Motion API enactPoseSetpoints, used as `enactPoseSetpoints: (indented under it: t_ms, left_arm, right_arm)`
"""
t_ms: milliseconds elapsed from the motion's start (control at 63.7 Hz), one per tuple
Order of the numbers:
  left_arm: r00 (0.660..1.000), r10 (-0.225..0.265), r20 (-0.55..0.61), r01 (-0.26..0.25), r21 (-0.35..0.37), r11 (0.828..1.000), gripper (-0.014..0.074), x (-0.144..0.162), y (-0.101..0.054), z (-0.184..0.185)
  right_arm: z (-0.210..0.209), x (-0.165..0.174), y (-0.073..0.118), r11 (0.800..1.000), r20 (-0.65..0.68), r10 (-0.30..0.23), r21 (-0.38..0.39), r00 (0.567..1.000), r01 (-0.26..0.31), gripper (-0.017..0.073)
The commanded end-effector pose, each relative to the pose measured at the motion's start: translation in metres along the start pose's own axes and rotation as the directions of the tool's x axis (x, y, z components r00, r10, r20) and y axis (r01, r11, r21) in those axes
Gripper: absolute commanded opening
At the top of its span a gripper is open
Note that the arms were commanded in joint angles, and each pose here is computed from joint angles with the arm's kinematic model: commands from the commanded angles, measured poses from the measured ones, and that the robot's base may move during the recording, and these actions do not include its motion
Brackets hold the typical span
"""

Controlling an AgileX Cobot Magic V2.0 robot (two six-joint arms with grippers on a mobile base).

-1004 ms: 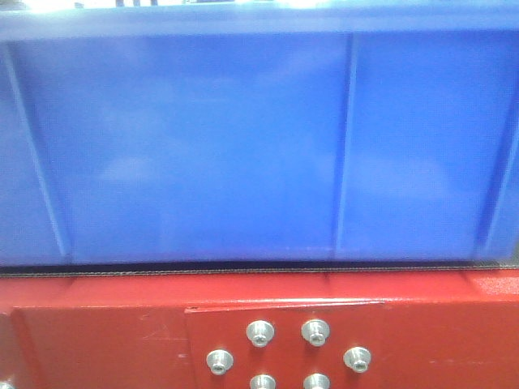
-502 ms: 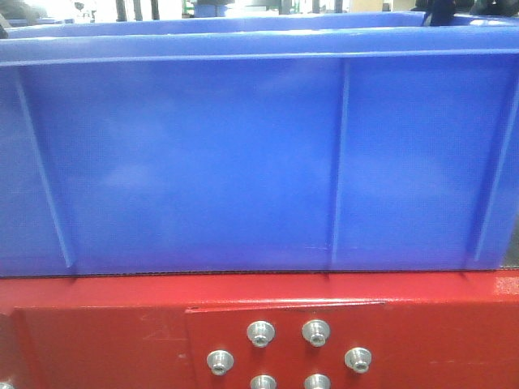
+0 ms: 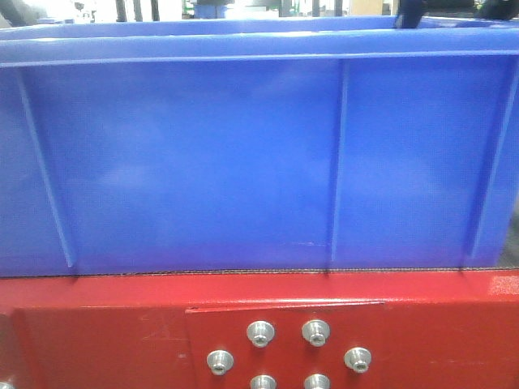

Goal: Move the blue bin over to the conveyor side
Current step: 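Open both grippers and lift them off the bin walls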

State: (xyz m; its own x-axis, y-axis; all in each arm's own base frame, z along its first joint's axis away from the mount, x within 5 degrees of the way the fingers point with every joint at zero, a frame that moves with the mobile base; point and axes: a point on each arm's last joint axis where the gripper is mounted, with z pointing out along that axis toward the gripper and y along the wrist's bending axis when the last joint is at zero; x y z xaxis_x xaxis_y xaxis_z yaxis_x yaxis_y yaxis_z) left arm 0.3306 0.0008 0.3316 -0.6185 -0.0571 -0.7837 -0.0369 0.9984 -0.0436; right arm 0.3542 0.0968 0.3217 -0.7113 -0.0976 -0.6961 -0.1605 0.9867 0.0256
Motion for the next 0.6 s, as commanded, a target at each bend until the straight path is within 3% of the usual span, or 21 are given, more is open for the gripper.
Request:
enactPoseSetpoints:
  t_ms: [0, 377, 486, 581]
  left_arm:
    - [0.999, -0.002, 0.037, 0.003, -0.004, 1.000, 0.0518, -0.005, 0.001, -0.005]
    - [0.994, -0.003, 0.110, 0.003, 0.000, 1.000, 0.0514, -0.028, 0.000, -0.030]
    - [0.988, -0.003, 0.155, 0.003, 0.002, 1.000, 0.0448, -0.040, -0.001, -0.051]
    - [0.982, -0.003, 0.187, 0.003, 0.004, 1.000, 0.0272, -0.049, -0.001, -0.074]
  right_arm:
    - [-0.005, -0.006, -0.006, 1.000, 0.030, -0.016, 0.020, 0.999, 0.015, 0.0524]
    - [-0.040, -0.021, -0.012, 1.000, 0.102, 0.001, 0.028, 0.995, -0.004, 0.0500]
    - [-0.061, -0.029, -0.013, 1.000, 0.153, 0.005, 0.024, 0.988, -0.009, 0.0384]
    - [-0.080, -0.034, -0.014, 1.000, 0.186, 0.009, 0.023, 0.982, -0.014, 0.0200]
